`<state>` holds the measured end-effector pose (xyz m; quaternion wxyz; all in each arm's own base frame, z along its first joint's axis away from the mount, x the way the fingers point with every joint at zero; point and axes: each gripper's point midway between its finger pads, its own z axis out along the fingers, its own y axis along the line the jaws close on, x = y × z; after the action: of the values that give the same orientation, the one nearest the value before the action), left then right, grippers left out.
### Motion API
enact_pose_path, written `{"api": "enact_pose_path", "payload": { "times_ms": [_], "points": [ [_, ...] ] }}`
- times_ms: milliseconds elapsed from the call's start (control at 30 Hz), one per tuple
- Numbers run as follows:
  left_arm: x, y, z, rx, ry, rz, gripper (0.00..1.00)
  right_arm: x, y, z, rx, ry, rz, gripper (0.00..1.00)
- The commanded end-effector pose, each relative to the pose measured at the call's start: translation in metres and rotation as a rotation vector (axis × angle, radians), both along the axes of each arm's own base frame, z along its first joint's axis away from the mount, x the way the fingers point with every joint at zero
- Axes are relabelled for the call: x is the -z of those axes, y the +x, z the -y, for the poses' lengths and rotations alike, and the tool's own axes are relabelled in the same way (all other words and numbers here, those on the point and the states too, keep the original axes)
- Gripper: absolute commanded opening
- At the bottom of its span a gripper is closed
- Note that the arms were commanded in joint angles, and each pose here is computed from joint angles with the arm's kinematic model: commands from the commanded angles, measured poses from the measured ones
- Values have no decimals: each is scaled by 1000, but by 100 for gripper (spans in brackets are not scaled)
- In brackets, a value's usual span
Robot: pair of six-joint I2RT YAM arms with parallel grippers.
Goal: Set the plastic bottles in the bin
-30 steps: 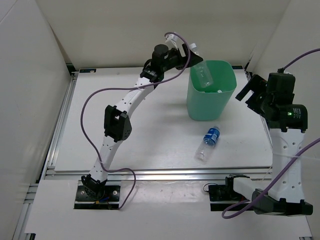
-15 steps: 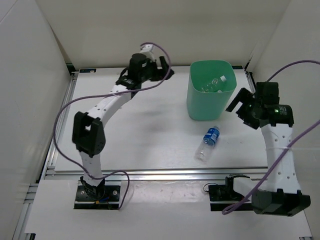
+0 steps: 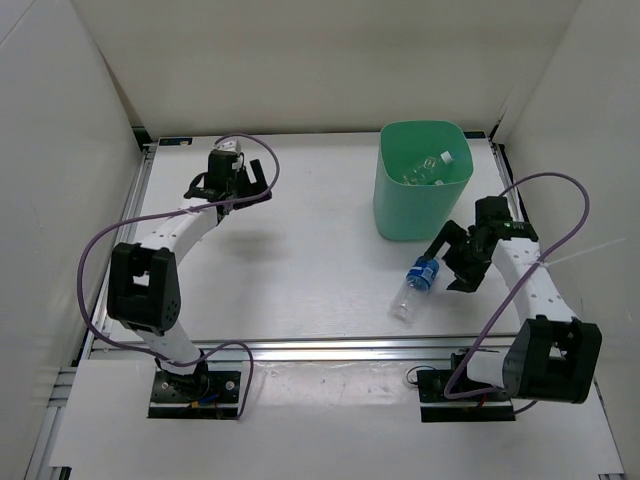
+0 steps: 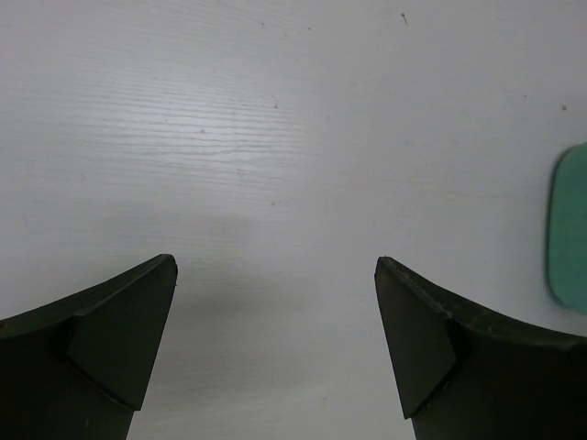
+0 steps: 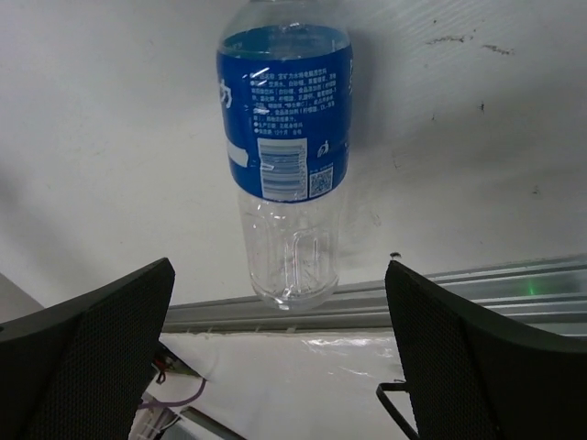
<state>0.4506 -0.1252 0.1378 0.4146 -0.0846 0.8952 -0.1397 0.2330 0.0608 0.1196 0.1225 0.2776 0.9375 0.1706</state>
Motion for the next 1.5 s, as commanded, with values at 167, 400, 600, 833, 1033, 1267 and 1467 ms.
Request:
{"api": "enact_pose_path", "payload": {
  "times_ms": [167, 400, 600, 833, 1033, 1267, 1467],
  "points": [
    [-39, 26, -4, -5, -11, 76, 100, 48, 15, -13, -8, 57, -83, 99],
    [-37, 27, -1, 4, -27, 63, 100, 65, 18, -14, -57, 22, -170, 99],
    [-38, 27, 0, -7, -41, 60, 100, 68, 5, -14, -80, 9, -239, 88],
    [-39, 25, 7, -30, -112, 42, 100, 57, -2, -14, -99, 5, -255, 58],
    [-42, 35, 22, -33, -161, 36, 100, 28, -6, -7, -77, -4, -222, 31],
    [-48, 41, 24, -41, -152, 55, 100, -77, -11, -4, -44, -13, -20, 24],
    [-29, 30, 23, -50, -131, 15, 100, -196, 29, 5, -7, -66, 364, 24]
  ]
}}
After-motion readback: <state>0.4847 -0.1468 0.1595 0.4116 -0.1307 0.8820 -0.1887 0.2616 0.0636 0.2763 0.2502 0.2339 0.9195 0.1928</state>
